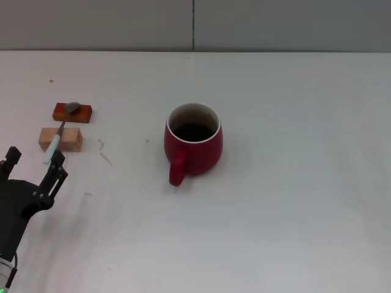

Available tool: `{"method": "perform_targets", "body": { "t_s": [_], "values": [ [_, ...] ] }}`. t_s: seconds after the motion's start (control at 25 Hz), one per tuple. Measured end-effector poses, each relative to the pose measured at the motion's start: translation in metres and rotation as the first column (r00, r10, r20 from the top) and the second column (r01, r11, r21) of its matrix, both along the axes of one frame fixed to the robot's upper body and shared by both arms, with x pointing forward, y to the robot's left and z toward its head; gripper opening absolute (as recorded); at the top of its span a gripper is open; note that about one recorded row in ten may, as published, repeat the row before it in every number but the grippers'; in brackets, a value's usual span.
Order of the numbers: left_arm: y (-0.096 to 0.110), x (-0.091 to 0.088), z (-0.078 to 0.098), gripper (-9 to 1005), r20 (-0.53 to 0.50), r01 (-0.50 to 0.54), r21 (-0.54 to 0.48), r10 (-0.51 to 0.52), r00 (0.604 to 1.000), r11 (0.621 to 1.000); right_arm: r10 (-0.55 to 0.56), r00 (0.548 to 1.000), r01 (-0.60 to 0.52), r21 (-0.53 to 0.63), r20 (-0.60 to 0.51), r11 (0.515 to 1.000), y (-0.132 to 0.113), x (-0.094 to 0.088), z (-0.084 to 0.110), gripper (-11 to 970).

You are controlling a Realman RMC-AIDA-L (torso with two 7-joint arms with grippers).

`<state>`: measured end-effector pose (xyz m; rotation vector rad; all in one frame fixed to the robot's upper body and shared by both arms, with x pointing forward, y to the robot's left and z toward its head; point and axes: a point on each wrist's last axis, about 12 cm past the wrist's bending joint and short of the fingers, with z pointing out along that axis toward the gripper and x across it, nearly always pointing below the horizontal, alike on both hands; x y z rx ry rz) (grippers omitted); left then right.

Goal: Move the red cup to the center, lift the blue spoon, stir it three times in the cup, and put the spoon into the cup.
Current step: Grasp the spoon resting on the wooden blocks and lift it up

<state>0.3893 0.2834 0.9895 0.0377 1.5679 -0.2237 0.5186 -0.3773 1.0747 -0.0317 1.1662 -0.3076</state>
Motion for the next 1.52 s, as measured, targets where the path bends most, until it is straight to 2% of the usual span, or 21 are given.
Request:
{"method": "perform_targets", "body": {
  "t_s": [0.28,0.48,1.52],
  "values": [
    [0.001,0.001,-0.011,834,-0.095,0.007,0.029,-0.004,0.995,1.0,-0.015,1.0,0.015,0.003,-0.004,1.0,-0.003,-0.003,-0.002,680],
    [-0.001,0.007,-0.013,833,-0.119,0.022,0.037,-0.018,0.993,0.999,-0.018,1.0,0.018,0.003,-0.006,1.0,-0.004,-0.005,-0.002,680],
    [0.011,0.031,-0.017,833,-0.14,0.021,0.108,-0.006,0.99,0.994,-0.046,0.999,0.046,-0.026,0.006,0.999,0.001,-0.027,-0.011,679]
  ]
}}
